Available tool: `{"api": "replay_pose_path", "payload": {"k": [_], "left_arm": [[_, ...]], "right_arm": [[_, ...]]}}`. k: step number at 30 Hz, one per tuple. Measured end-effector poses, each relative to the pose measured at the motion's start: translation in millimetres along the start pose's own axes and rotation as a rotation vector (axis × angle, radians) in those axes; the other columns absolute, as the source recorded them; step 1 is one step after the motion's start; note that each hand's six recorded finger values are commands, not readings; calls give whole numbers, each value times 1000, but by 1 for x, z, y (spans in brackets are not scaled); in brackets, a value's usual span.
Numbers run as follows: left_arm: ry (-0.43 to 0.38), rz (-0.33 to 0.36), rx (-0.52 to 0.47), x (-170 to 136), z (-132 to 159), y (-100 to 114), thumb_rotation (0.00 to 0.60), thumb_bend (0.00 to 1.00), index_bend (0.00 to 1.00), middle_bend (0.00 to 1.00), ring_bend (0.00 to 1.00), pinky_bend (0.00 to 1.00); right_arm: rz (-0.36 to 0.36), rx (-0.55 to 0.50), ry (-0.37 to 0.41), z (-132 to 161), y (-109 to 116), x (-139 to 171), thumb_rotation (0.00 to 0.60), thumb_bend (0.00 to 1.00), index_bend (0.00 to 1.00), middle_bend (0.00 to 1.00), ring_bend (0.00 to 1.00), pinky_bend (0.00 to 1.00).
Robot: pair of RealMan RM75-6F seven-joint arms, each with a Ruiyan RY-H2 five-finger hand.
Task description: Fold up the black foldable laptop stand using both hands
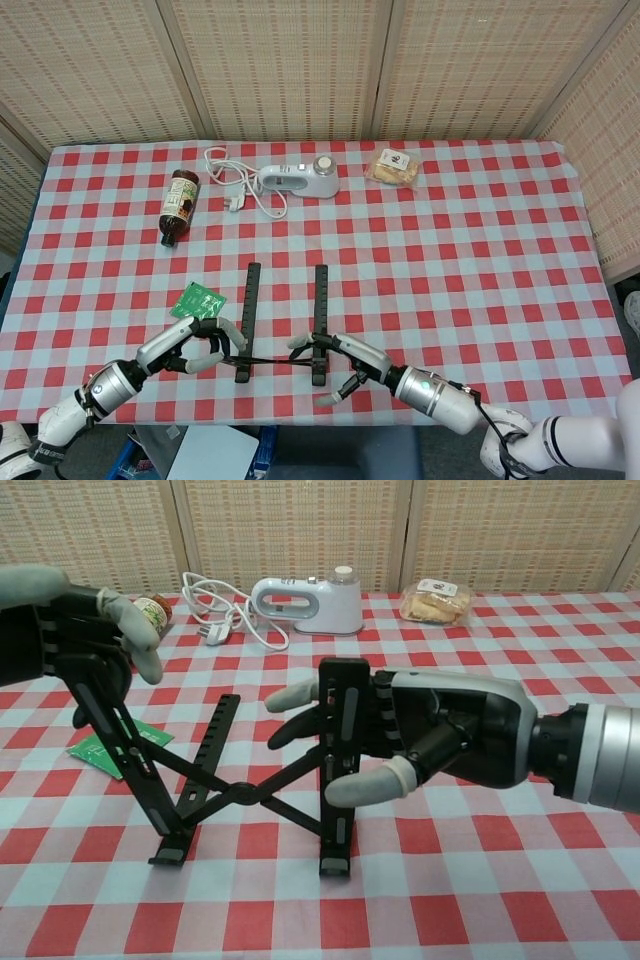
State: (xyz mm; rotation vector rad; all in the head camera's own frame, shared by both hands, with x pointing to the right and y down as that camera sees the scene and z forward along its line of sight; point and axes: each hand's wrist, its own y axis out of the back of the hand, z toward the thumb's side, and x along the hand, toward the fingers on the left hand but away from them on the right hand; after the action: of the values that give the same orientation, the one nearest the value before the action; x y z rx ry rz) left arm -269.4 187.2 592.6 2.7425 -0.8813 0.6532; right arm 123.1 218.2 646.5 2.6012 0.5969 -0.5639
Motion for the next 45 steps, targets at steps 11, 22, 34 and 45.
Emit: {"api": "replay_pose_path", "payload": {"k": [11, 22, 34, 45], "left_arm": [[3, -4, 2, 3, 1, -2, 313, 240, 380, 409, 471, 575], [6, -8, 11, 6, 1, -4, 333, 240, 379, 409, 471, 575], [2, 8, 38, 8, 0, -3, 400, 240, 370, 409, 470, 575], [-1, -2, 167, 7, -8, -2, 560, 240, 318, 371, 368, 560]], "right_arm": [[6, -118, -41, -17, -9, 1, 600, 32, 202, 267, 74, 70], [11, -241, -74, -29, -15, 5, 600, 55, 202, 267, 74, 70], [6, -331, -75, -29, -14, 10, 600, 97, 202, 267, 74, 92], [-15, -191, -1, 2, 6, 19, 600, 100, 202, 267, 74, 92]]}}
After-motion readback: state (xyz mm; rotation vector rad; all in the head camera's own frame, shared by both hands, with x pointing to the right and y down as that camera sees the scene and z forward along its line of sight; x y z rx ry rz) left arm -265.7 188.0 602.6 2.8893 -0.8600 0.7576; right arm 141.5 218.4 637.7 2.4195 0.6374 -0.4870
